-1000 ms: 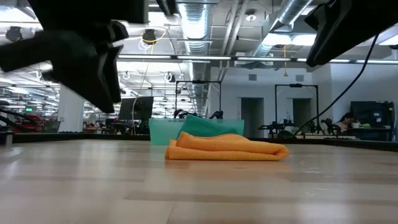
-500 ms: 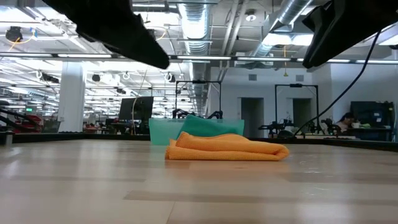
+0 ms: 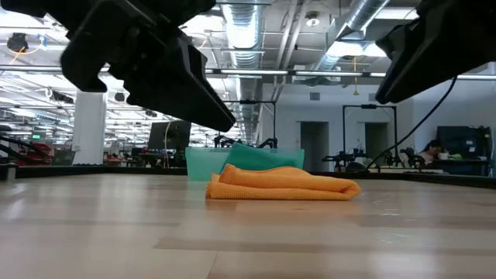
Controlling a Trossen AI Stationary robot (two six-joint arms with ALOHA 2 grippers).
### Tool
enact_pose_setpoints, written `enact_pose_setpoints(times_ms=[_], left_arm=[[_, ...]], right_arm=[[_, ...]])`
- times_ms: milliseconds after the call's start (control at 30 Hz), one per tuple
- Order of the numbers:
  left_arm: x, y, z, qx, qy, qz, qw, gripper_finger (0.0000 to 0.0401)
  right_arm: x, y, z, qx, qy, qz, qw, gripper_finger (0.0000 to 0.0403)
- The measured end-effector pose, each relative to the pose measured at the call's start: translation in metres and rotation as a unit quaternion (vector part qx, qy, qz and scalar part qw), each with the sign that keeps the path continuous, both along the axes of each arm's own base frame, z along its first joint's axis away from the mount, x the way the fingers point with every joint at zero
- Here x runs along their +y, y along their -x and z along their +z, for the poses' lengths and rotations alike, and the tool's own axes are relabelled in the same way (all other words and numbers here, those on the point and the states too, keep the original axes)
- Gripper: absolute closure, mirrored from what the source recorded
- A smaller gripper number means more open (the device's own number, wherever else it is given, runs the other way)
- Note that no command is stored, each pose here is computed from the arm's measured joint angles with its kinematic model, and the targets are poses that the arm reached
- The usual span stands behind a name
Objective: Roll microfiber towels into tight, uniform cylinder then place into a basket
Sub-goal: Fold the yellow microfiber cloth
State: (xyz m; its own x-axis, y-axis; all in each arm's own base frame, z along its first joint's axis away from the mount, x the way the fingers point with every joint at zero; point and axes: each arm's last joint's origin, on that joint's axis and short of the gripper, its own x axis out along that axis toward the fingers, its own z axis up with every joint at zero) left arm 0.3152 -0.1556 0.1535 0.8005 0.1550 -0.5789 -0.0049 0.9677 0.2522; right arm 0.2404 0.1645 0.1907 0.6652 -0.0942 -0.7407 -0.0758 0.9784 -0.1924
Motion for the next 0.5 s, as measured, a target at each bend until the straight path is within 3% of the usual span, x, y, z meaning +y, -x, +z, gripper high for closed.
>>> enact_pose_setpoints(times_ms=[300,500], left_arm=[[0.009,-0.006,0.003,-0.012,-0.003,0.016,1.0,0.02],[0.012,-0.007,0.002,-0.007,0.004,0.013,1.0,0.0177]], right_arm=[[-0.005,0.0,-0.01,-0.013,-0.005,0.0,1.0,0.0292],[-0.011,-0.002,-0.015,-0.019,-0.009,-0.011,1.0,0.0263]])
